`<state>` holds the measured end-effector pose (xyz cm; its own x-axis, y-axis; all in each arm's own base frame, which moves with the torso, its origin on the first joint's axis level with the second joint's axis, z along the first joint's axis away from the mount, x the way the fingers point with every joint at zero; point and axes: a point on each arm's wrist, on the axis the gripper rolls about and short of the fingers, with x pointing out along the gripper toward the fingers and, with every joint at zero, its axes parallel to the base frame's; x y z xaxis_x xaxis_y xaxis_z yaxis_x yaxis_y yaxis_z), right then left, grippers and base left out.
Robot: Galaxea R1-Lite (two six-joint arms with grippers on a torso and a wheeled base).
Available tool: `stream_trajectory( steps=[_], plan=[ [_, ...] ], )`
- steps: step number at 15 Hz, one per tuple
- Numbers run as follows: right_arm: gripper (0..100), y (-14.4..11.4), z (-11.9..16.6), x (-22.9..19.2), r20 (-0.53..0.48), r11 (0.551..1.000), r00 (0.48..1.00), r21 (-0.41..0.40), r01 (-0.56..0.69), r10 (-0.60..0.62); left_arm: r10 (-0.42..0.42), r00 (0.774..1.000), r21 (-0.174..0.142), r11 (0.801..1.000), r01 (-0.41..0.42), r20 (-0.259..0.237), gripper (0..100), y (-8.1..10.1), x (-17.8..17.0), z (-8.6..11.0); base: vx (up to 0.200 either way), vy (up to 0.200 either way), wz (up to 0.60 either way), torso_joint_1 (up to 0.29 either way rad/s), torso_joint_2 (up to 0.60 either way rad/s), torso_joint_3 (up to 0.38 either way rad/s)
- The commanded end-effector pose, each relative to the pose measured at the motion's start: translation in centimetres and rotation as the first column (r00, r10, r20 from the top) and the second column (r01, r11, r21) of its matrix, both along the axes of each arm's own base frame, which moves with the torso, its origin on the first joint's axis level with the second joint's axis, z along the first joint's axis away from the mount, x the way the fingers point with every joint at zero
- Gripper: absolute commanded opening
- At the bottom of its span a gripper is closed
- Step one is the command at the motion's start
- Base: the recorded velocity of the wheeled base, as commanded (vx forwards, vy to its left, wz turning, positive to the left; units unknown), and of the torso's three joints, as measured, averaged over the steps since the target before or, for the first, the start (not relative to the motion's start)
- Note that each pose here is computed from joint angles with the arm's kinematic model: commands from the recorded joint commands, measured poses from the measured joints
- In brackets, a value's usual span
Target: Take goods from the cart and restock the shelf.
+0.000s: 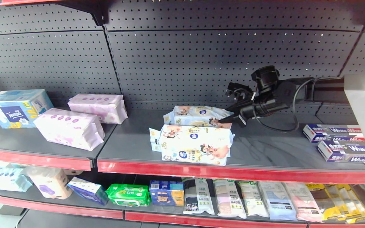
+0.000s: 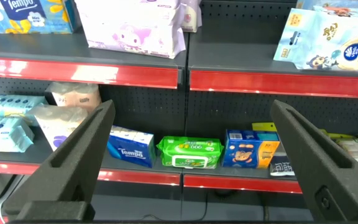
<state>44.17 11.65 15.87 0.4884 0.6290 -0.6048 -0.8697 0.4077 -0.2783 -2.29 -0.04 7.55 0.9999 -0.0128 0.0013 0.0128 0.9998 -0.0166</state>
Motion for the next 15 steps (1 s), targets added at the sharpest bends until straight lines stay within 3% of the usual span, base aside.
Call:
stream_trajectory(
  steps=[1, 15],
  plan=[
    [0, 0.02, -0.15, 0.05, -0.002, 1.0, 1.0, 0.001, -0.006, 0.006, 0.0, 1.0, 0.0, 1.0, 0.0, 0.0, 100, 0.0, 0.0, 0.05, 0.0, 0.0, 0.0, 0.0, 0.0, 0.0],
    [0, 0.81, -0.39, 0.21, 0.028, 0.998, 0.998, -0.014, -0.056, 0.056, 0.0, 1.0, -0.002, 1.0, 0.0, -0.001, 100, 0.0, 0.01, 0.0, 0.0, 0.0, 0.0, 0.0, 0.0, 0.0]
  ],
)
